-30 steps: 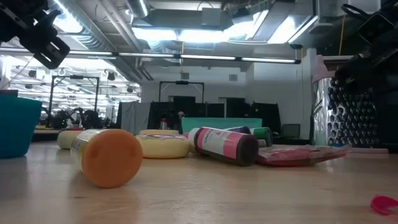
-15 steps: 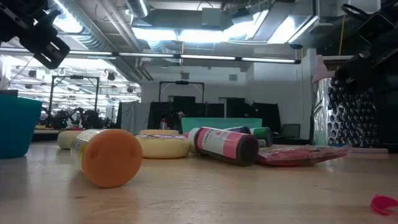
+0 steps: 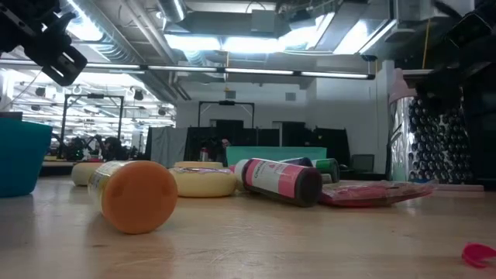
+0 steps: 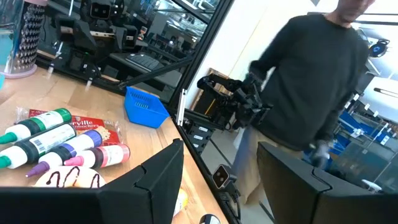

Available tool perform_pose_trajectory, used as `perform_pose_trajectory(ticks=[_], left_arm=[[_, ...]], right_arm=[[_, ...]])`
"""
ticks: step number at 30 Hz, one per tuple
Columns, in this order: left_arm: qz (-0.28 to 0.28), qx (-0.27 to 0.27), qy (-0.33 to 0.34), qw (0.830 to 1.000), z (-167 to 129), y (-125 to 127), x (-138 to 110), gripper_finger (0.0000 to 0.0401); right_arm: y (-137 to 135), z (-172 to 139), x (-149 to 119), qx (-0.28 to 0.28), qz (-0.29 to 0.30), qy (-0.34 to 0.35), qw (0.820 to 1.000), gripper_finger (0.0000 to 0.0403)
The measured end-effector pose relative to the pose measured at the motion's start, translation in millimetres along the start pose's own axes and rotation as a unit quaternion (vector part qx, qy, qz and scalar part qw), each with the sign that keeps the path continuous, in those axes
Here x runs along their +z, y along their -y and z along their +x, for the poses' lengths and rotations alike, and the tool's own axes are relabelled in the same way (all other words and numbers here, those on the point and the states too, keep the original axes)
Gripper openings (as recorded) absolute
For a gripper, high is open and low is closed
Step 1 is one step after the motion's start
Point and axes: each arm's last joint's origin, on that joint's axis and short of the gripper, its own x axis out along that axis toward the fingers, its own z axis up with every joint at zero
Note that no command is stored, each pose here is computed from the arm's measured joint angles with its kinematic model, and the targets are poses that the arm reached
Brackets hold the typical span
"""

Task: Pick & Place Food Item
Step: Put the top green food coloring into the green bin

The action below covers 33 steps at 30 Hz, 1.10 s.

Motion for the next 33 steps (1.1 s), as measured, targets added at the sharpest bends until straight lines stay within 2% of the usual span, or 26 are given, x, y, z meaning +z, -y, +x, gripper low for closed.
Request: perform_pose_trajectory(ticks=[5, 10, 14, 19, 25, 27, 29, 33], left_arm=[[0.000, 0.000, 0.000, 1.000, 0.0, 0.0, 0.1, 0.0198], [0.000, 0.000, 0.000, 1.000, 0.0, 0.0, 0.1, 0.0198], [0.000, 0.000, 0.000, 1.000, 0.0, 0.0, -0.1, 0.0198], [0.000, 0.000, 0.000, 1.000, 0.0, 0.0, 0.0, 0.0198], [0.001, 0.001, 0.000, 1.000, 0.0, 0.0, 0.1, 0.0198], [0.025, 0.013, 0.007, 1.000, 0.0, -0.8, 0.5, 0.0198], [0.077, 0.037, 0.017, 0.996, -0.1, -2.1, 1.3, 0.0198], [0.167, 0.114, 0.040, 0.979, -0.8, -6.0, 3.7, 0.0198]], right_arm=[[5.8, -0.8, 3.1, -0.090, -0.062, 0.023, 0.994, 0.0261], [9.3, -1.7, 4.0, -0.147, -0.062, 0.032, 0.987, 0.0261], [10.4, -2.1, 4.3, -0.167, -0.062, 0.036, 0.983, 0.0261], [10.7, -2.3, 4.7, -0.176, -0.108, 0.031, 0.978, 0.0261], [11.8, -3.1, 7.5, -0.203, -0.058, 0.057, 0.976, 0.0261], [12.5, -3.4, 7.8, -0.215, -0.045, 0.063, 0.974, 0.0261], [12.9, -3.7, 8.3, -0.224, -0.030, 0.070, 0.972, 0.0261], [12.8, -4.0, 10.7, -0.226, -0.007, 0.089, 0.970, 0.0261]])
